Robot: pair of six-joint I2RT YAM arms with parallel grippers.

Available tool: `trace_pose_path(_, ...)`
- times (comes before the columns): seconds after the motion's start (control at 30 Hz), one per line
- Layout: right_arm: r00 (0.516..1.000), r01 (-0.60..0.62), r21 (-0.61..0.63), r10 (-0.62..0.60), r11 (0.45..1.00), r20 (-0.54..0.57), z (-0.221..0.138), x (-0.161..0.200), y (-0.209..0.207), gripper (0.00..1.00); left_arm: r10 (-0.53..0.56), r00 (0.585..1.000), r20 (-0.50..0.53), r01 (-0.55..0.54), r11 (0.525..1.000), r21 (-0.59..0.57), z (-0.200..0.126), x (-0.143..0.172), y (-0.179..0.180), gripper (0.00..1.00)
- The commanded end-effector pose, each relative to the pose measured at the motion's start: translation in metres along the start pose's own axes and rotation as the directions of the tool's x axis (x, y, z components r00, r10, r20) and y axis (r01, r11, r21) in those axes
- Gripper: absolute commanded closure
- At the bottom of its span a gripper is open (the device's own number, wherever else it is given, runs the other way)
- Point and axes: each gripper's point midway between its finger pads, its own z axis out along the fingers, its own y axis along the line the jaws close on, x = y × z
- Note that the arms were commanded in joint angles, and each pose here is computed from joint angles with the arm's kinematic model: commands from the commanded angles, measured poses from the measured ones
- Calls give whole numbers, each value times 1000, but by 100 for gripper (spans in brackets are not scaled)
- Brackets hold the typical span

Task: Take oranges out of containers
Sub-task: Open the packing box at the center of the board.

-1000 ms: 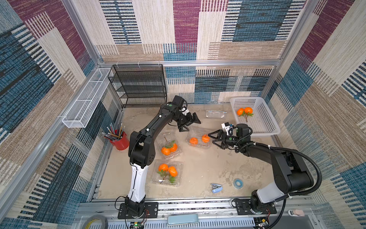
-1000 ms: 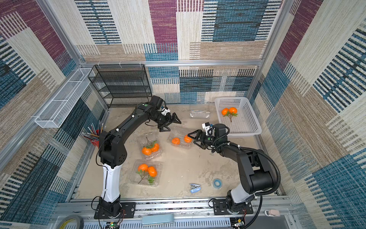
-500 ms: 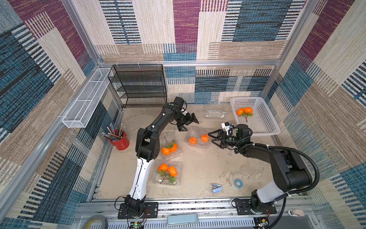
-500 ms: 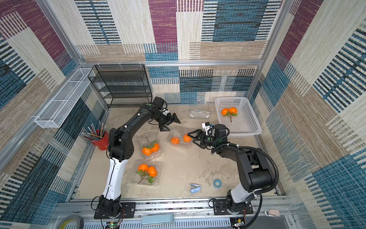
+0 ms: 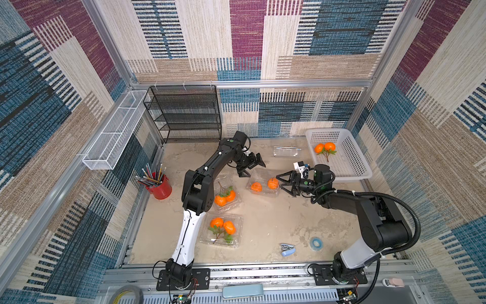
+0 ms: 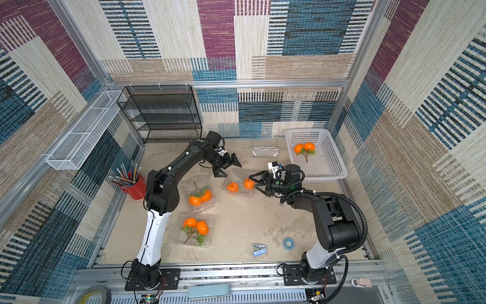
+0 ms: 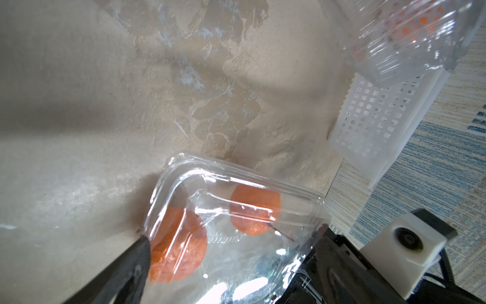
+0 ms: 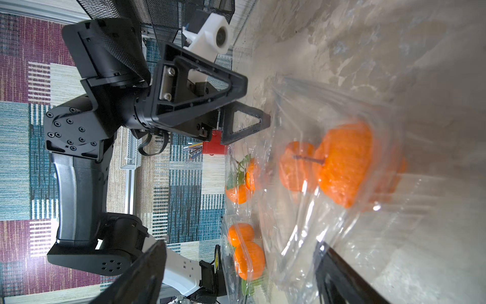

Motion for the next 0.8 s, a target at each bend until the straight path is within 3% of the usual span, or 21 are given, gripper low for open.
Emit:
trace_pose_path(0.0,999,35,-49,-36,998,-11,1,-1,13,13,-12,1000,-25,13,1000,20,1,5,-6,1)
trace_pose_path(0.47,997,-83,-38,83,996,2,4,-6,6,25,7,999,-42,-4,998,64,8,15,-29,1)
trace_pose_path(0.77,974,-221,-25,222,975,39,3,-3,-12,50,32,999,-24,-30,995,91,-5,17,-42,1)
